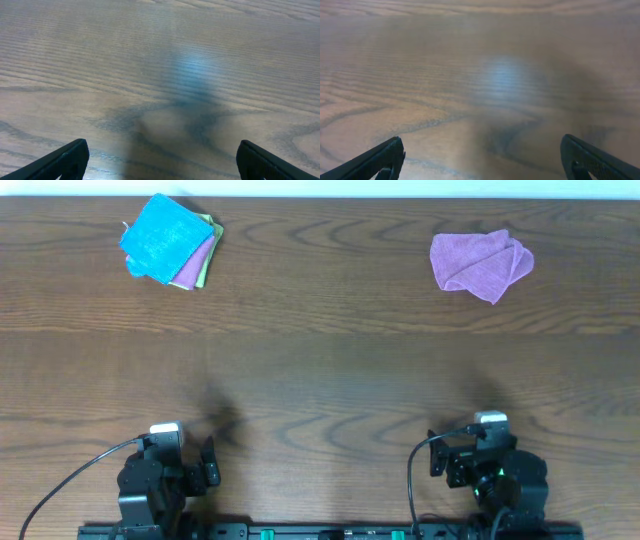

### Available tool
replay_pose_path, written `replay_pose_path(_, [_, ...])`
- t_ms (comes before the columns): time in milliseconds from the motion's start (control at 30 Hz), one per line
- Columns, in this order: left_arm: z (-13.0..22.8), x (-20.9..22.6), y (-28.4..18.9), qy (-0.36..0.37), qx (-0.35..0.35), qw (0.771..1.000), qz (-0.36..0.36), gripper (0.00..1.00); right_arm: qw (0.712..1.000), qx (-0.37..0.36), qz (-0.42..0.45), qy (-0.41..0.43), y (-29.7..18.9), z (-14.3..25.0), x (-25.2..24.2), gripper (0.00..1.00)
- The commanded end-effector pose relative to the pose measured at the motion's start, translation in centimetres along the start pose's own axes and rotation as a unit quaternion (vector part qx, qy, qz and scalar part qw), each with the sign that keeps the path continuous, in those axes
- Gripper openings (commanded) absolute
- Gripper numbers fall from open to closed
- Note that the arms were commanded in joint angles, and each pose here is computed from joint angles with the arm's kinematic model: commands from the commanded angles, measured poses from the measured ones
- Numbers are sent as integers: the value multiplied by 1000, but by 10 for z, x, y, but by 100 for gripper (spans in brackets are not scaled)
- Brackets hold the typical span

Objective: Fold the cloth

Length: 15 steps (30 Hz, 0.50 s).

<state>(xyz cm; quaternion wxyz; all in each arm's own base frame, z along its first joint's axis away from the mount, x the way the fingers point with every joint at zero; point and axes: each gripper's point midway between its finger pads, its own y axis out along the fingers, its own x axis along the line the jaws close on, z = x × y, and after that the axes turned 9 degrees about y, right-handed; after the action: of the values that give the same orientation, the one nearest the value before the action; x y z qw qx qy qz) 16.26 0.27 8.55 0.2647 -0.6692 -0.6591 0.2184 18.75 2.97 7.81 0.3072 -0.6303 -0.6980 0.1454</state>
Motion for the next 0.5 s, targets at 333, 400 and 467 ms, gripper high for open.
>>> replay_pose_path(333, [18,0,1,3,33,999,-3,96,990,50,123,55,-24,-137,-18,99])
replay_pose_path(400, [18,0,1,3,33,999,-3,95,985,74,140,64,-16,-165,-25,99])
replay_pose_path(467, [18,0,1,3,33,999,-3,95,981,92,154,73,-5,-189,-35,99])
